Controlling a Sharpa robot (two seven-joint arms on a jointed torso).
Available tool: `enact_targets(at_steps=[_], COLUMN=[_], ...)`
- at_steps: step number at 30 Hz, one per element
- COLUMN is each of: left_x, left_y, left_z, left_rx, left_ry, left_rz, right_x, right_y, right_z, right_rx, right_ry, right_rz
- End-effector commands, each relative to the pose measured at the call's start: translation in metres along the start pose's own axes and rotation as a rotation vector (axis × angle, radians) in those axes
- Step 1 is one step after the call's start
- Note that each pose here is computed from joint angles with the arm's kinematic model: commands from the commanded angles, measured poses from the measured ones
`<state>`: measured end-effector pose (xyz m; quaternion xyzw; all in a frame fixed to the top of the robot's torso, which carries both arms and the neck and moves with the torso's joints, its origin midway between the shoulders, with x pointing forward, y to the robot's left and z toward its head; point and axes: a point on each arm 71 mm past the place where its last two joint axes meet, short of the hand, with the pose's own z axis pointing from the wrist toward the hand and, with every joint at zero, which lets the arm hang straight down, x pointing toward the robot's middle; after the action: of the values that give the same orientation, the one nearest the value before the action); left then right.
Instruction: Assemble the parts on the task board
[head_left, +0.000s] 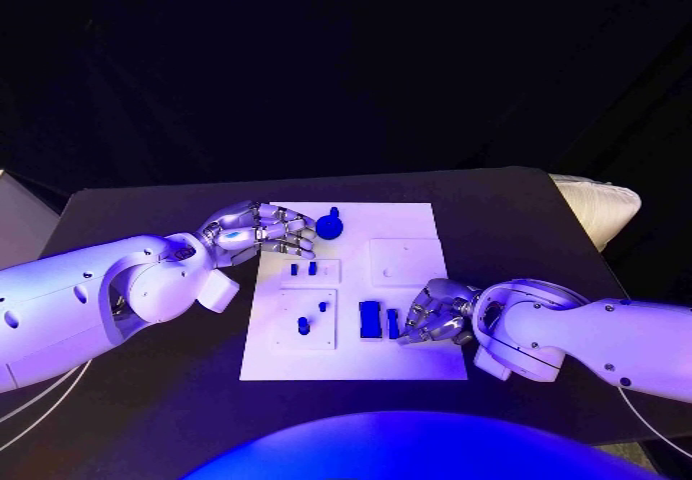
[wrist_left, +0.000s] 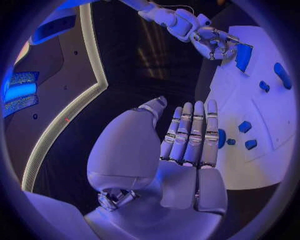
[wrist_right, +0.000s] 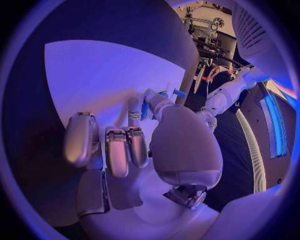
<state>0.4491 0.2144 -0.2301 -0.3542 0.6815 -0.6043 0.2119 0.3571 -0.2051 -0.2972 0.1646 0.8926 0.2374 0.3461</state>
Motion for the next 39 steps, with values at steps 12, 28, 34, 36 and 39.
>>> enact_targets(at_steps=[12,28,34,36,39], left_x=[0.0021,0.0023,0.0023,0.0023,0.0021], left_y=[0.0005,0.0006,0.0006,0.0006,0.0006], left_z=[0.0008,0.0011,0.001,0.0009,0.0007], left_rx=[-0.001,-0.001,-0.001,-0.001,-0.001], left_ry=[0.023,0.025,0.025,0.025,0.025], left_rz=[0.003,0.003,0.003,0.003,0.003], right_x=[-0.0034,-0.0006,0.0034,0.0035,0.0032], right_y=[-0.0003,0.0012,0.0009,0.0001,-0.0008], right_z=[-0.0024,0.0016,0.0049,0.0056,0.0063], right_rx=[-0.03,-0.021,-0.004,0.004,0.013], right_ry=[-0.044,-0.049,-0.058,-0.067,-0.075], right_rz=[0.038,-0.002,-0.054,-0.074,-0.091])
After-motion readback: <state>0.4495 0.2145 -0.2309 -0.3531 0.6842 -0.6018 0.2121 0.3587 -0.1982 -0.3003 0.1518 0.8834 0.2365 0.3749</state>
